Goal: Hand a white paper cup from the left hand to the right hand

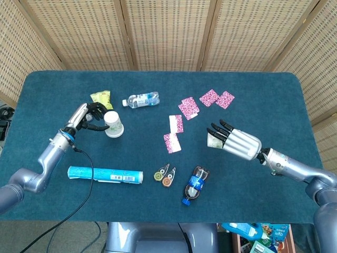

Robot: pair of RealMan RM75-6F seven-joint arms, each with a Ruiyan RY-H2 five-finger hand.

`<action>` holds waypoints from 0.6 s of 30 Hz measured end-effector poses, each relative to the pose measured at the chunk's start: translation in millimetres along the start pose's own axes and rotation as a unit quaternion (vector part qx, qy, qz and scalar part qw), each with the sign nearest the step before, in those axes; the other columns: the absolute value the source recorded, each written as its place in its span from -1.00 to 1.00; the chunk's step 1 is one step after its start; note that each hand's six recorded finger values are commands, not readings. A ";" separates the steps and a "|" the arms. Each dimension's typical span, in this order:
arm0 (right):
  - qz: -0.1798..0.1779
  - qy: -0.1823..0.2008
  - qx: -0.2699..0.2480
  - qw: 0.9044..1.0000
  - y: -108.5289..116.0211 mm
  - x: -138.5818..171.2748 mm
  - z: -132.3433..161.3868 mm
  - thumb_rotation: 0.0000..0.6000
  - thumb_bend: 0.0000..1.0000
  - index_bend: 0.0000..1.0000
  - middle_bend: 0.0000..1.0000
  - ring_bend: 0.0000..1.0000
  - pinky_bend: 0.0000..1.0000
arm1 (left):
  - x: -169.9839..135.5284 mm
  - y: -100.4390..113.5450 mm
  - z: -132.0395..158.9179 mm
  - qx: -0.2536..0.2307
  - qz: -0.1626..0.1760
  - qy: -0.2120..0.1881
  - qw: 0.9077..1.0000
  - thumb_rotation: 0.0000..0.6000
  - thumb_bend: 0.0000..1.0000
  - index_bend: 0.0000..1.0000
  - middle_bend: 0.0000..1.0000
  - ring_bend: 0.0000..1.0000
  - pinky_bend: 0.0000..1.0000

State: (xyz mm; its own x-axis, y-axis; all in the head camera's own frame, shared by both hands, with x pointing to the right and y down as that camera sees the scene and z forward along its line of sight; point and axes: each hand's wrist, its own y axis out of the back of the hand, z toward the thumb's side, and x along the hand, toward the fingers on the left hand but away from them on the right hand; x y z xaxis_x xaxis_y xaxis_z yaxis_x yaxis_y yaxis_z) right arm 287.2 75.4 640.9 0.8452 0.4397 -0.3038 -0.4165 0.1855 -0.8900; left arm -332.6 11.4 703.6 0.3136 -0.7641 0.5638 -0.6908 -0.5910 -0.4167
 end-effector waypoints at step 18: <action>0.005 -0.124 -0.089 0.988 8.6 26.8 -1.2 1.00 -1.00 -0.90 -1.00 -0.80 -0.94 | -30.1 13.9 -6.6 -0.004 0.023 -0.036 0.999 1.00 -0.63 -1.00 -1.00 -1.00 -1.00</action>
State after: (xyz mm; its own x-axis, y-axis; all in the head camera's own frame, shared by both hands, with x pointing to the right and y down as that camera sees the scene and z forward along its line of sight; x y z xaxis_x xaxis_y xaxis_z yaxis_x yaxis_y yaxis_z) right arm 306.6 87.7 624.7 0.7243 0.6462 -0.2404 -0.3409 0.0325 -0.9396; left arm -355.9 27.8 685.5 0.3270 -0.8077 0.4907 -0.7114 -0.5522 -0.4348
